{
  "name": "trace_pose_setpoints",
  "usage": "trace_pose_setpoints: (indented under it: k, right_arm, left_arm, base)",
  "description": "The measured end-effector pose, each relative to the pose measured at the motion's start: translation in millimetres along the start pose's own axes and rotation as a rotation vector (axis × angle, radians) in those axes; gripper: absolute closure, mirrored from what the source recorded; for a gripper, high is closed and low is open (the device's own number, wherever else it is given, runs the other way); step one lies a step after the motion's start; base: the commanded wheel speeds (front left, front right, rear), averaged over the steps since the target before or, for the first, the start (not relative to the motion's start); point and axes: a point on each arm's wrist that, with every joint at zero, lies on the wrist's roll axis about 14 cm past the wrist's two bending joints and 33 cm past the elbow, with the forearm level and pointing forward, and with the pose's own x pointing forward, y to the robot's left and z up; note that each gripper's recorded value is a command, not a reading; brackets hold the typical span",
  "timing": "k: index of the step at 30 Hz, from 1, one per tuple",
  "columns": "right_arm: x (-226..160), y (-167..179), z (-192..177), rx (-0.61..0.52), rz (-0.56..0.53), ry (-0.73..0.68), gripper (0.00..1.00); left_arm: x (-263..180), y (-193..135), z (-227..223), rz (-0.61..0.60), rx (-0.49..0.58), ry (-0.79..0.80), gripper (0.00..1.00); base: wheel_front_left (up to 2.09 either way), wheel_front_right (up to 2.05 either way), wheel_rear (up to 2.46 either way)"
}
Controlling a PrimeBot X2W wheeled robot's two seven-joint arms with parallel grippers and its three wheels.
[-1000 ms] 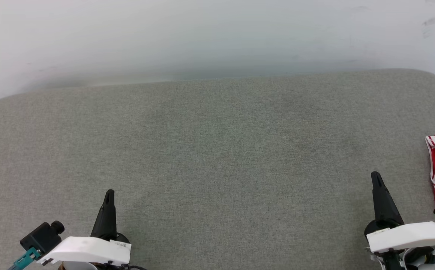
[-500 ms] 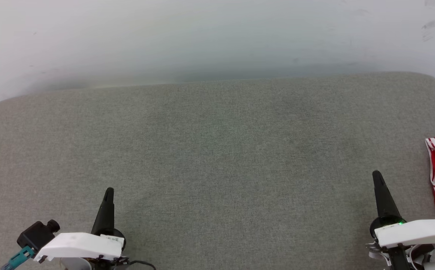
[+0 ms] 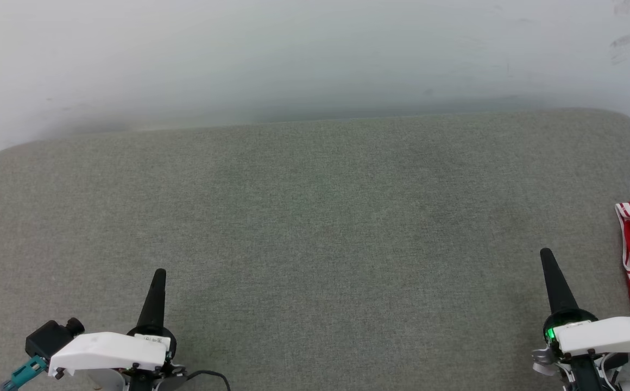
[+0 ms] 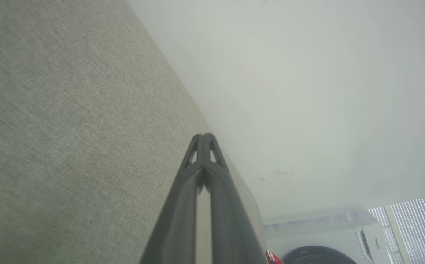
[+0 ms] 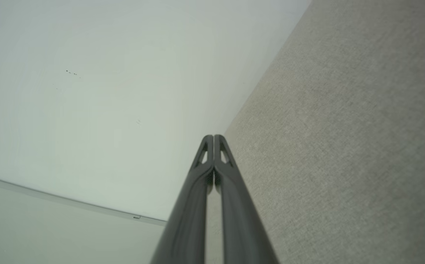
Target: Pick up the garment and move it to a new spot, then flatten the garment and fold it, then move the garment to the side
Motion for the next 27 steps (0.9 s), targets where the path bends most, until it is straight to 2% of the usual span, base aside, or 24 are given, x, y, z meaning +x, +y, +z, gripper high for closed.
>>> trace_pose_setpoints:
  k: [27]
  right_arm:
    - [2.6, 3.4, 3.2, 0.240, 0.007, 0.010, 1.00]
  left_arm:
    - [2.6, -3.5, 5.0, -0.015, -0.229, 0.009, 1.00]
  base:
    - [0.00, 0.00, 0.00]
